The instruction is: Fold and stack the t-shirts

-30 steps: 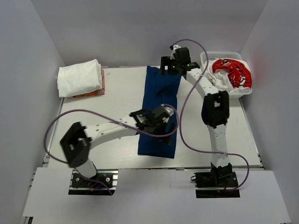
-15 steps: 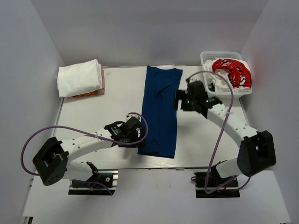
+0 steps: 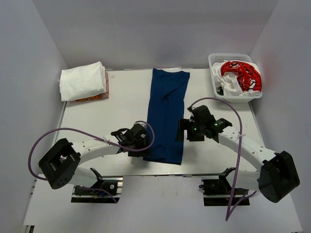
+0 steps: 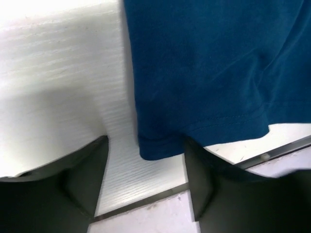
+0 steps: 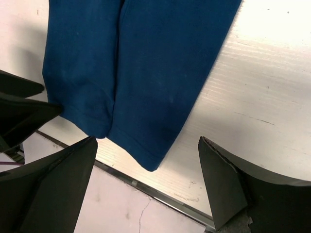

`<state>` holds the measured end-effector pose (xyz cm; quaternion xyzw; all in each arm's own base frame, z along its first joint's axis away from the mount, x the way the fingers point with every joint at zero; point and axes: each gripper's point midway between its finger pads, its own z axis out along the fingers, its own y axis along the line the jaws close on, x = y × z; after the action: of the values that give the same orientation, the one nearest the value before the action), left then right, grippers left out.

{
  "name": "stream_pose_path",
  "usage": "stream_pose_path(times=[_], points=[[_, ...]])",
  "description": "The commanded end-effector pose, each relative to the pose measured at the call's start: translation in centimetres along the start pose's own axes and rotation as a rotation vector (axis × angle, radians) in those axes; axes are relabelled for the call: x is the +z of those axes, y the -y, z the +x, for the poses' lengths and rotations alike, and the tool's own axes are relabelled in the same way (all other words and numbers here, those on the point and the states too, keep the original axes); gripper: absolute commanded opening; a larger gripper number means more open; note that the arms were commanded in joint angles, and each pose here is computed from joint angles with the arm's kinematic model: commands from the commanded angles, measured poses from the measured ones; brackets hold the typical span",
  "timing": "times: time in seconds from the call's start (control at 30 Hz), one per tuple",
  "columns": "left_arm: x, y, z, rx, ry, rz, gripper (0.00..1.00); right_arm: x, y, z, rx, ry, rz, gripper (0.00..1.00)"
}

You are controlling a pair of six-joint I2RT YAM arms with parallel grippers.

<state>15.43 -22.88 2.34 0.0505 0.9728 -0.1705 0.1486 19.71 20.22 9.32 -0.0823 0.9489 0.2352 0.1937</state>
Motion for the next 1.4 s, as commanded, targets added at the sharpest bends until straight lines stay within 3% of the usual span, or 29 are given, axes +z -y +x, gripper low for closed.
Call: stream_pose_path(times=[0.0,0.07,0.13,0.23,0.27,0.4,0.7,1.0,1.13,1.17,1.27,1.37], points=[[0.8,-0.3,1.1,0.012,-0.030,0.017,0.68,-0.9,-1.0,-0.2,0.003,0.017,-0.034,0.90],[1.0,0.3,1.6,0.027,-0.084,0.036,0.55,-0.8,-1.0,0.1,0.005,0.007,-0.035,0.90],[1.0,0.1,2.0,0.057,-0.105,0.023,0.53,-0.7,-0.5,0.7,0.007,-0.014,-0.013,0.90],[0.8,0.2,2.5,0.066,-0.130,0.034,0.38,-0.4,0.0,1.0,0.004,-0.021,0.011,0.90],[0.7,-0.2,2.6,0.057,-0.138,0.022,0.26,-0.5,-0.1,0.8,0.001,-0.020,0.008,0.90],[0.6,-0.3,2.8,0.054,-0.167,0.000,0.00,-0.4,-0.2,1.4,-0.005,-0.044,0.002,0.90],[0.1,-0.4,3.4,0.032,-0.199,-0.002,0.00,0.9,-0.6,8.7,0.017,-0.277,0.012,0.90],[0.2,-0.2,4.0,0.012,-0.213,0.017,0.00,3.0,-1.1,12.2,0.094,-0.359,-0.007,0.90],[0.1,-0.5,3.8,0.004,-0.207,-0.008,0.00,3.2,-1.2,12.1,0.092,-0.343,0.000,0.73],[0.1,-0.3,3.3,0.005,-0.192,-0.007,0.00,3.3,-1.4,11.9,0.090,-0.335,-0.005,0.62],[-0.2,0.1,3.2,-0.002,-0.175,-0.001,0.00,3.5,-1.1,11.8,0.085,-0.327,0.017,0.51],[-0.6,0.1,2.9,-0.012,-0.159,-0.001,0.00,3.7,-1.2,11.8,0.083,-0.340,0.017,0.32]])
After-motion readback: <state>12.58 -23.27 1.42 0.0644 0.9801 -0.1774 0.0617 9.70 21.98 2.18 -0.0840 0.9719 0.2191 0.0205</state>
